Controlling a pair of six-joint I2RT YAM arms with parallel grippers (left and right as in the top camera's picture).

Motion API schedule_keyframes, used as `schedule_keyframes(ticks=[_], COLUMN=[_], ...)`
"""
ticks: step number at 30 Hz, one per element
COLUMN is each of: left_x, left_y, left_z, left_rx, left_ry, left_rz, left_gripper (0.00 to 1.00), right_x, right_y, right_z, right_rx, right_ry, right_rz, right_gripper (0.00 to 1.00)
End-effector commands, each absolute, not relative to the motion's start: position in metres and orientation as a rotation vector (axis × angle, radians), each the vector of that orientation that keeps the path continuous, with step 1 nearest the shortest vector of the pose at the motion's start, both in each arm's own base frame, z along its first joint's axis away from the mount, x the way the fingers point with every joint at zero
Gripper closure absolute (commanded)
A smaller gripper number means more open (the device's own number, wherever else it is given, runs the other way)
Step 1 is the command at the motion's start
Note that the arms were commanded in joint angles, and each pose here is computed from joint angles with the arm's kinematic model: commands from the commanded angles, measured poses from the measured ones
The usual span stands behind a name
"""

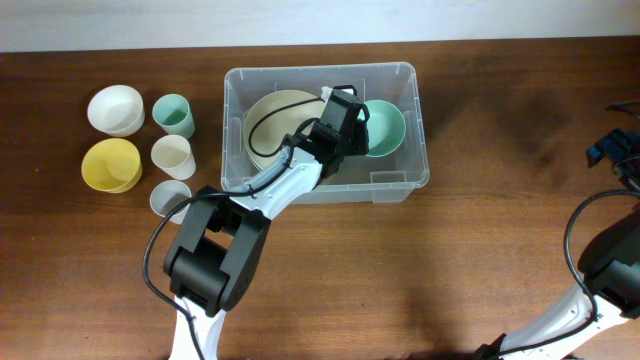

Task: Pack container
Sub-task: 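Lower the green bowl into the container and open the left gripper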

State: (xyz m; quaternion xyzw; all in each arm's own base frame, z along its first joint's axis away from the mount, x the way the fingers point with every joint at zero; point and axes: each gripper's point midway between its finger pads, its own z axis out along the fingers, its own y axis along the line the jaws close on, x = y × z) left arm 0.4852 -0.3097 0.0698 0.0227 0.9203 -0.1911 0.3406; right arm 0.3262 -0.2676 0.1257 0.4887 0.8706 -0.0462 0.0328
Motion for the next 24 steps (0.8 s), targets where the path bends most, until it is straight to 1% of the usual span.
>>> schedule_keyframes(ticks=[1, 5, 6, 8, 11, 15, 21, 24], left_x=[0.488, 0.491, 0.491, 0.491, 0.492, 0.496, 0.501, 0.503], left_y=[-0.318, -0.318, -0.318, -0.316, -0.315, -0.309, -0.307, -0.306], left_z=[0.081, 0.084, 0.084, 0.083, 0.083, 0.085, 0.090, 0.092], left_rx=[0.101, 0.116, 0.116, 0.113, 0.110, 0.092, 0.081, 0.088], left_ry=[2.365, 2.356, 2.356, 2.358, 2.357, 2.349, 2.337, 2.332], left_rz=[-0.521, -0.513, -0.509, -0.500, -0.495, -0.468, -0.471, -0.471], left_gripper=[0.80, 0.79, 0.77, 0.76, 0.69, 0.66, 0.51, 0.50], right_x=[0.324, 0.324, 0.324, 0.324, 0.324, 0.324, 0.324, 0.324], right_y=[-0.269, -0.269, -0.269, -0.269, -0.269, -0.269, -0.269, -0.269], right_z=[0.127, 0.127, 0.127, 0.127, 0.127, 0.127, 0.127, 0.127], right_rx=[1.516, 1.516, 1.516, 1.516, 1.516, 1.516, 1.516, 1.516], right_ry=[2.670, 2.670, 2.670, 2.670, 2.670, 2.670, 2.670, 2.670], right_rz=[-0.155, -0.155, -0.155, -0.155, -0.155, -0.155, -0.155, -0.155], right_gripper=[0.01, 0.01, 0.01, 0.01, 0.01, 0.01, 0.01, 0.01])
